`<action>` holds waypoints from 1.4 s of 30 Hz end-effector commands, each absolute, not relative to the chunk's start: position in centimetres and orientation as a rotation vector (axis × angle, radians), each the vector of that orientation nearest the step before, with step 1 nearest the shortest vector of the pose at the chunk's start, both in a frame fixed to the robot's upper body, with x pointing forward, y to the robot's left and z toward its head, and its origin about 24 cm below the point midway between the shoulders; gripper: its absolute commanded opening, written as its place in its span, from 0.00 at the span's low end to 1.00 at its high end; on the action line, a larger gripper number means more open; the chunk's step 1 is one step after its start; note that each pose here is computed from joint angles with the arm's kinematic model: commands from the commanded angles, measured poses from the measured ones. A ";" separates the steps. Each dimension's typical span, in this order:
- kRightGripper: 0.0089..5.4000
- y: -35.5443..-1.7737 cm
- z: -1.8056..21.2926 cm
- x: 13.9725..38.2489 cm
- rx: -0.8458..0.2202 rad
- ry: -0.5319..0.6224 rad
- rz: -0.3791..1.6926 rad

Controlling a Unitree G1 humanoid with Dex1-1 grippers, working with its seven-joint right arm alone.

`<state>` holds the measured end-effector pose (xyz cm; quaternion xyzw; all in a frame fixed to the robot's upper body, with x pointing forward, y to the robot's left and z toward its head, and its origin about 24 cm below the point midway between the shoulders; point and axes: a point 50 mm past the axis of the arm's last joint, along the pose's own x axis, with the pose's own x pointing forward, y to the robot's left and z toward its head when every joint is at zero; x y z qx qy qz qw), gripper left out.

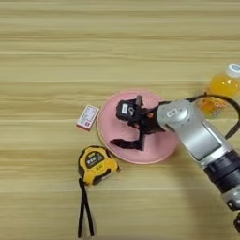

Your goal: Move the objects on the table

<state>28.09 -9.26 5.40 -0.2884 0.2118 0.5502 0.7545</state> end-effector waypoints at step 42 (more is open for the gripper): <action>1.00 -5.0 14.7 32.4 -0.247 0.250 1.064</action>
